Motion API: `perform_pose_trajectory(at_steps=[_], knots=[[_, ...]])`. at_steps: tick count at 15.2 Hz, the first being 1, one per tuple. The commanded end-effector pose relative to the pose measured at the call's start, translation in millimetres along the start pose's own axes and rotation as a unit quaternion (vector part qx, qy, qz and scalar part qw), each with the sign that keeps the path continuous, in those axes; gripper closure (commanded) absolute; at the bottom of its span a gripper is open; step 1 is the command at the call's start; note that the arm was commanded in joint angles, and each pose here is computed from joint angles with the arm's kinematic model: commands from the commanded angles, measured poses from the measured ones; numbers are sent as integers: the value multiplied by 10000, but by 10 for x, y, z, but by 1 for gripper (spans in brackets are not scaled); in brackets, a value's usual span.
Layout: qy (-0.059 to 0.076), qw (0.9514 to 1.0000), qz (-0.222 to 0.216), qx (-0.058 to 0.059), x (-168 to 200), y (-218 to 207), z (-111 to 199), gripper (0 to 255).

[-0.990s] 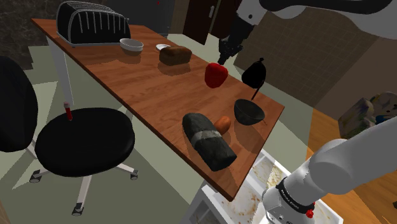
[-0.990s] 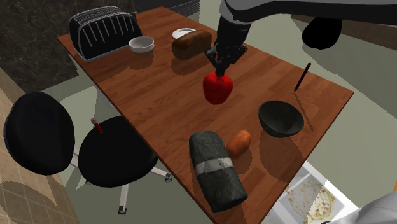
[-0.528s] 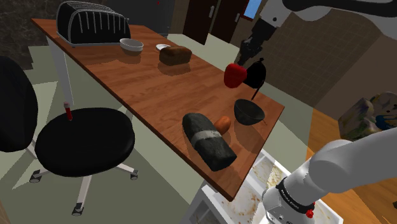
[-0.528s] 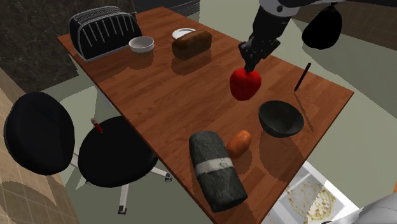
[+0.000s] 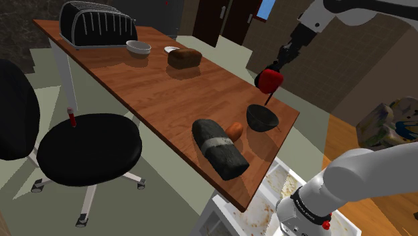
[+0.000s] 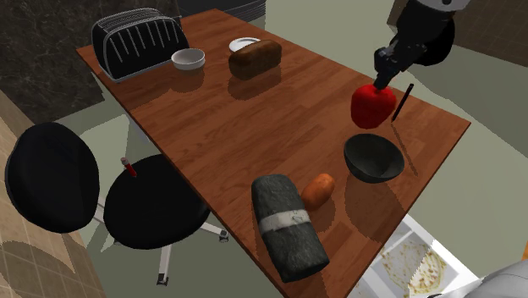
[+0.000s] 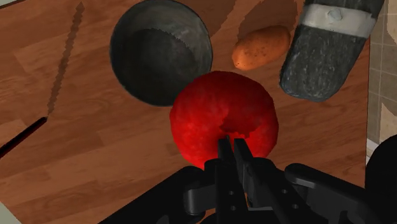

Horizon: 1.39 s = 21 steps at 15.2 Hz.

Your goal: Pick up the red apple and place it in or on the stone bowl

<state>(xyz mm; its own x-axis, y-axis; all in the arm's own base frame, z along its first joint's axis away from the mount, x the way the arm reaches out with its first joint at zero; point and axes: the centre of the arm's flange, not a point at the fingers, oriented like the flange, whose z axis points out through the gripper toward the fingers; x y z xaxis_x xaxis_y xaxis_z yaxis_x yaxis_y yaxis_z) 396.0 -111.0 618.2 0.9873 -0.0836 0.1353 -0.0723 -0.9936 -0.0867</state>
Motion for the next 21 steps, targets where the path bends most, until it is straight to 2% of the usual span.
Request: perform_pose_trajectory(at_steps=[1, 5, 21], knots=[[-1, 10000, -7, 3, -102, 223, -72, 255], [-1, 10000, -7, 3, -287, 629, -207, 255], [-1, 10000, -7, 3, -401, 702, 626, 255]])
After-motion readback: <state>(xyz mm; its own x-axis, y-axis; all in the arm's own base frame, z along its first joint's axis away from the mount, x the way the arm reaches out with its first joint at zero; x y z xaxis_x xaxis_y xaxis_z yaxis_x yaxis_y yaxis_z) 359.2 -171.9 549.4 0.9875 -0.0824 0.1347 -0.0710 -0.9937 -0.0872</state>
